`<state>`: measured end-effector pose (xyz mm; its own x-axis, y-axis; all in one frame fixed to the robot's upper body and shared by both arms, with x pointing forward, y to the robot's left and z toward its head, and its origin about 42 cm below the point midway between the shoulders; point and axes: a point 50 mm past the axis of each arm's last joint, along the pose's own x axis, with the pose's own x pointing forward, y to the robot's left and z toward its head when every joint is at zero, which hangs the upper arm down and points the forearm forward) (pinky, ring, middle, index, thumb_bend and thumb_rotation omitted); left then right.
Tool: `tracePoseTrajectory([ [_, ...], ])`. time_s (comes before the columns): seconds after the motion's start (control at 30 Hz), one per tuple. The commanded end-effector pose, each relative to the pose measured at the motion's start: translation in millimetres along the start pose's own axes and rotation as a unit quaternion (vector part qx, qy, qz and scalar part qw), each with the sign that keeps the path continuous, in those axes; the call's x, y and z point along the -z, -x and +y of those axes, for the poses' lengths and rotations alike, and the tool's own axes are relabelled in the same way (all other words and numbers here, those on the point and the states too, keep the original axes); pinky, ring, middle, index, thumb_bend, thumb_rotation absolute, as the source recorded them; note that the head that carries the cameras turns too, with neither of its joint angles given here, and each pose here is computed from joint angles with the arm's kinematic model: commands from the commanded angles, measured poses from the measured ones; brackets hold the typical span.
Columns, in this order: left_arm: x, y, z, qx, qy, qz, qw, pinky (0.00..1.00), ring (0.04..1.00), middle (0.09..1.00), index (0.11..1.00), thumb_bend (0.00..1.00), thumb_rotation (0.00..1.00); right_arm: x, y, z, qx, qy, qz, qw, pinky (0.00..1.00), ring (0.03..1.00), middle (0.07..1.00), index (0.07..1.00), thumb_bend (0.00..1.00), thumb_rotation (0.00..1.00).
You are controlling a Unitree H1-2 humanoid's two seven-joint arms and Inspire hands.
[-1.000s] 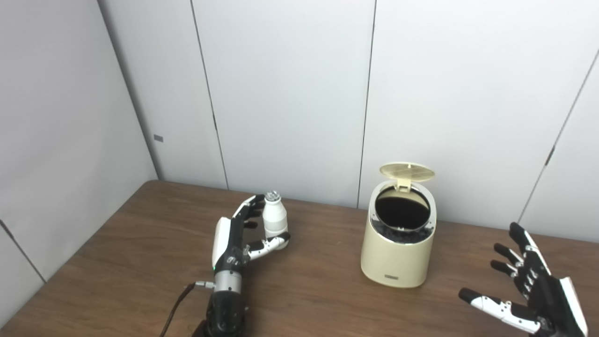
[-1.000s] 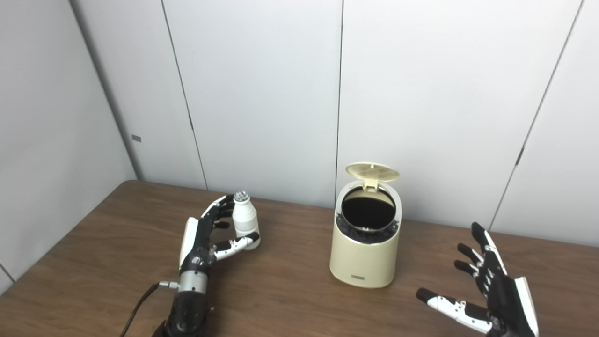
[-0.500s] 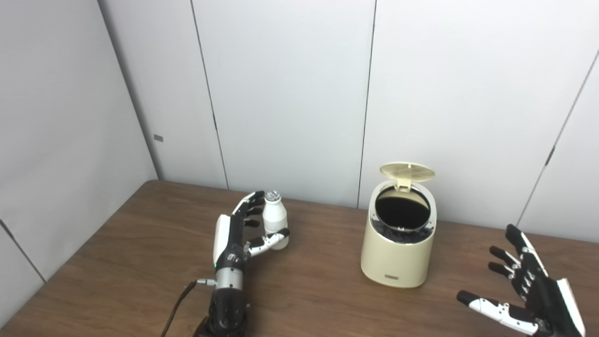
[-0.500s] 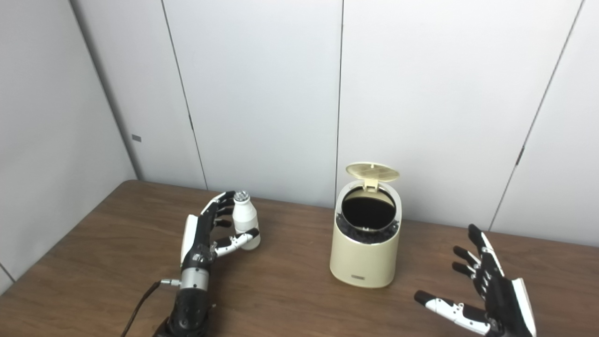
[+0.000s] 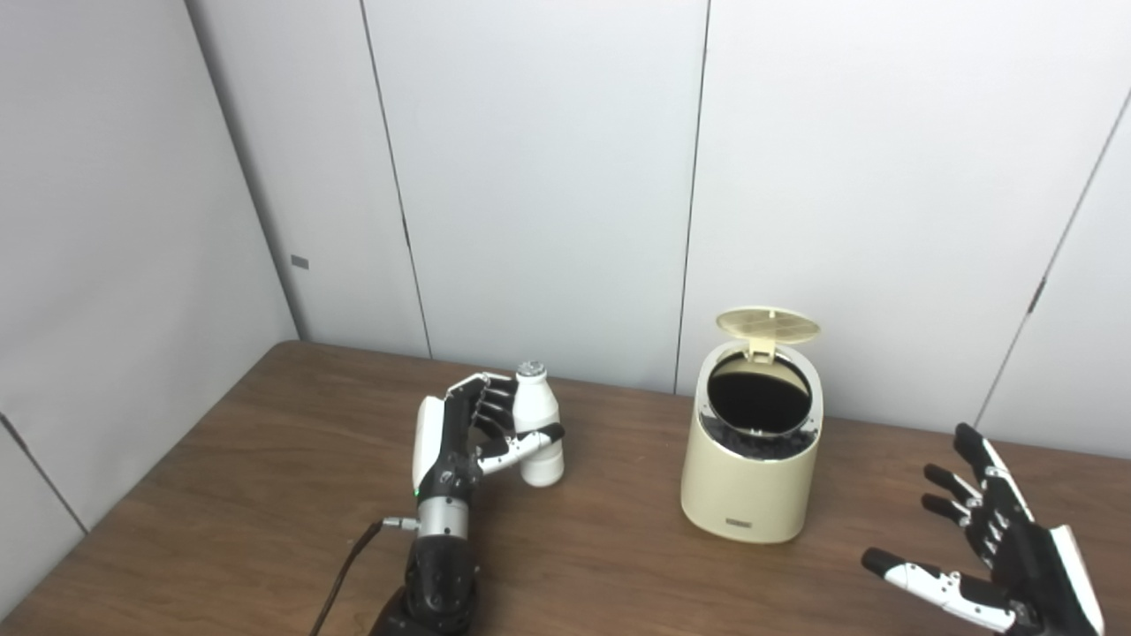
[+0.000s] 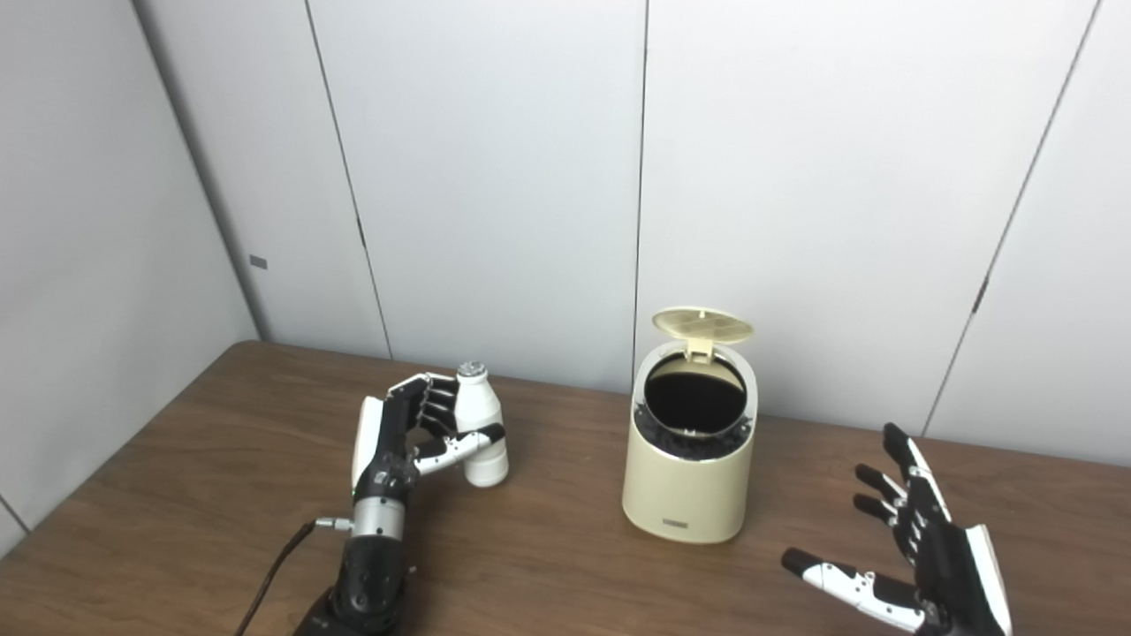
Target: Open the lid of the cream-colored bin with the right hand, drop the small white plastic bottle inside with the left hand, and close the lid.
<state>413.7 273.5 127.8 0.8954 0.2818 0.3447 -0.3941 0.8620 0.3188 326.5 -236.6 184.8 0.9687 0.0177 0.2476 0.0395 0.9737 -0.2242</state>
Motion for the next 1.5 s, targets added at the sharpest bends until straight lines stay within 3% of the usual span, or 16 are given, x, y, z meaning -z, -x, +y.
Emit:
tracePoseTrajectory([
  [0.0,10.5,10.7,-2.1,0.005,-0.006,0.005,1.0,0.37,0.45,0.482,0.495,0.48,0.0,-18.5,-8.7,0.2,0.002,-0.003,-0.045,0.999,0.78,0.859,0.962,0.943,0.74,0.0],
  [0.37,3.8,11.1,-3.6,0.011,0.004,-0.013,1.0,0.38,0.454,0.483,0.484,0.48,0.0,-16.2,-9.7,2.1,0.003,0.004,-0.046,0.999,0.77,0.849,0.954,0.941,0.75,0.01],
  [0.57,-29.6,3.7,-4.5,0.008,0.038,-0.061,0.997,0.38,0.449,0.479,0.488,0.48,0.0,-11.3,-11.7,4.9,0.004,0.0,-0.042,0.999,0.77,0.846,0.948,0.931,0.77,0.02],
  [0.8,-85.2,-8.2,-9.5,0.005,0.089,-0.13,0.987,0.38,0.456,0.493,0.475,0.48,0.0,0.3,-15.4,10.3,0.006,0.006,-0.045,0.999,0.76,0.836,0.945,0.93,0.79,0.06],
  [1.03,-124.9,-14.4,-17.3,0.011,0.135,-0.155,0.979,0.39,0.471,0.504,0.467,0.48,0.0,9.0,-15.4,17.7,0.005,0.007,-0.046,0.999,0.76,0.826,0.938,0.924,0.81,0.11],
  [1.47,-161.1,-20.4,-41.7,0.017,0.161,-0.206,0.965,0.37,0.466,0.502,0.486,0.48,0.0,9.6,-14.8,26.3,0.006,0.003,-0.043,0.999,0.76,0.825,0.942,0.92,0.79,0.08],
])
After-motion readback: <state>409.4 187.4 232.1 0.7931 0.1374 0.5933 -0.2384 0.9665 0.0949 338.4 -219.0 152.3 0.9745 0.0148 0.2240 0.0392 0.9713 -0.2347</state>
